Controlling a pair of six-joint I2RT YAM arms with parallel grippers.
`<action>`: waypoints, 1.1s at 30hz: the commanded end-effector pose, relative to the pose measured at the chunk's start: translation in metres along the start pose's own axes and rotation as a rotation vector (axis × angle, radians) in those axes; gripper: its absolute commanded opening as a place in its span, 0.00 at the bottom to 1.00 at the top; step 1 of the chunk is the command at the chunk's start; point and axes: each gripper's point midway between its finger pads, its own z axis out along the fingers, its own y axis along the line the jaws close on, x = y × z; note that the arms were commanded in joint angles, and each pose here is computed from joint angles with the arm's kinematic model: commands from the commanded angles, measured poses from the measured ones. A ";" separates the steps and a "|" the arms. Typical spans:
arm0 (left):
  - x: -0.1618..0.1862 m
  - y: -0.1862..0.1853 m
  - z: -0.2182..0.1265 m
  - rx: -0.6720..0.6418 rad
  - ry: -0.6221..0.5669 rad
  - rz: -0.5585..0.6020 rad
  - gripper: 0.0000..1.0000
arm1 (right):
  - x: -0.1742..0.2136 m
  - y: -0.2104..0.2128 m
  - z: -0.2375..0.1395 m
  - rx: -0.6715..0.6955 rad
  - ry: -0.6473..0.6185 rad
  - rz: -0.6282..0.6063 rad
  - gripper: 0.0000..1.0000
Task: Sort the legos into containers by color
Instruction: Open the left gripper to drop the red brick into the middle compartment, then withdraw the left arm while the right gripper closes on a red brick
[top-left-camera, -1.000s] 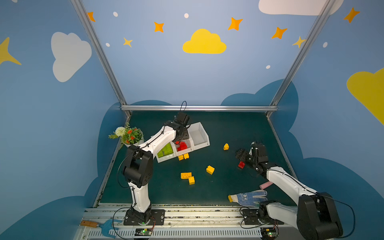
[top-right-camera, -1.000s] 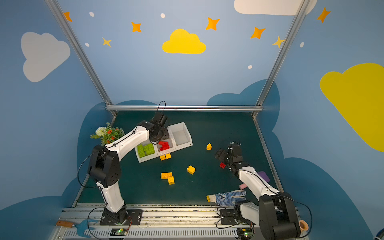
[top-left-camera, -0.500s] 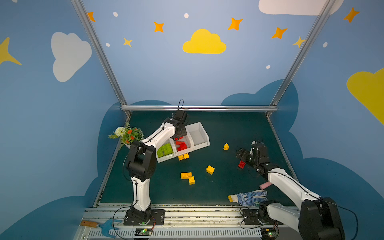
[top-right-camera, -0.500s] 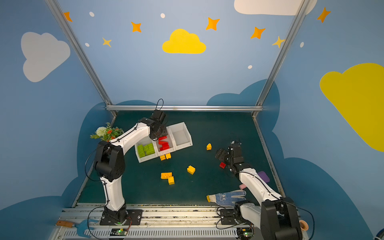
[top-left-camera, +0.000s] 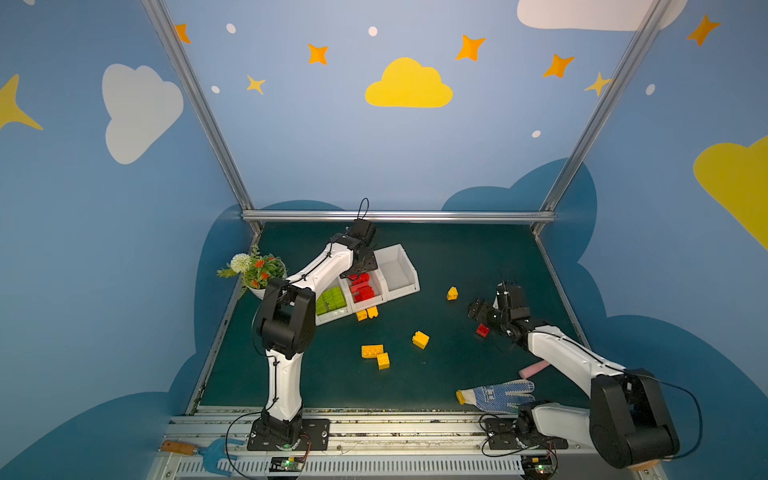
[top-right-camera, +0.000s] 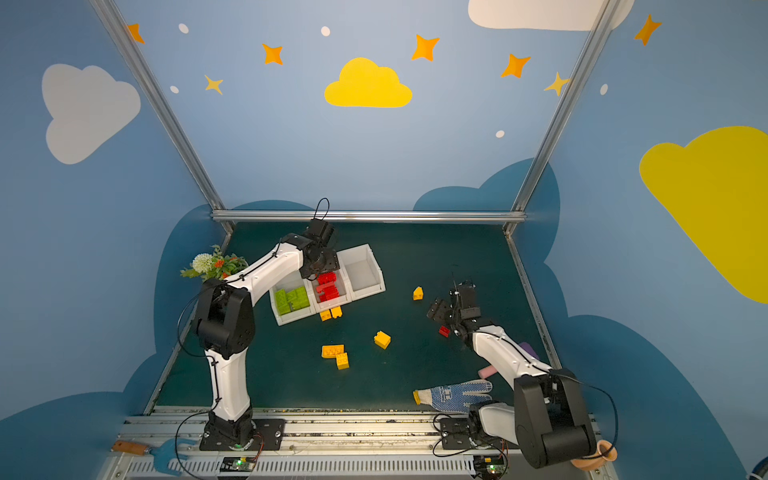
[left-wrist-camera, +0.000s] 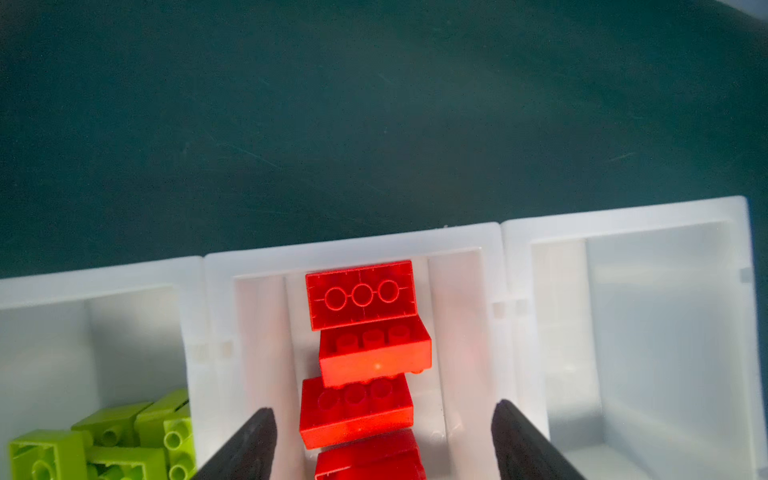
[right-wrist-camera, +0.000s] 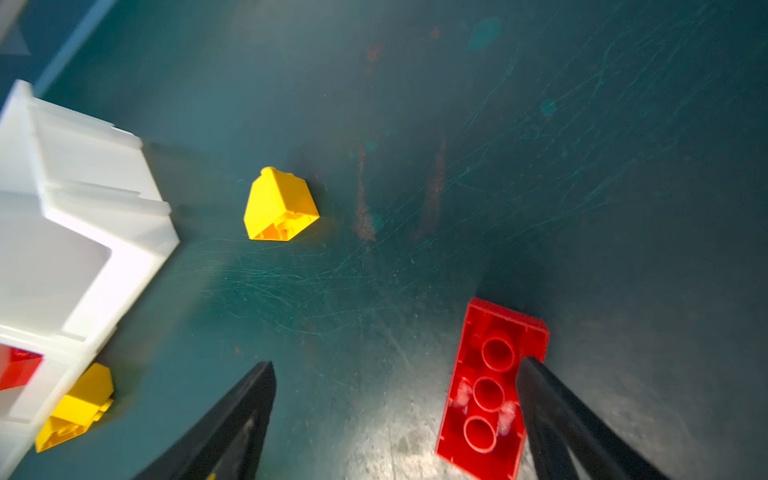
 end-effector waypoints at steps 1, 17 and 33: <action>-0.019 0.001 -0.047 0.048 -0.064 -0.002 0.82 | 0.001 0.002 0.002 0.024 0.017 -0.021 0.87; 0.034 0.061 -0.220 0.316 -0.312 0.008 0.94 | -0.002 -0.013 0.016 0.237 0.132 -0.110 0.86; 0.104 0.090 -0.228 0.446 -0.295 0.056 0.98 | 0.019 -0.039 -0.015 0.387 0.205 -0.128 0.85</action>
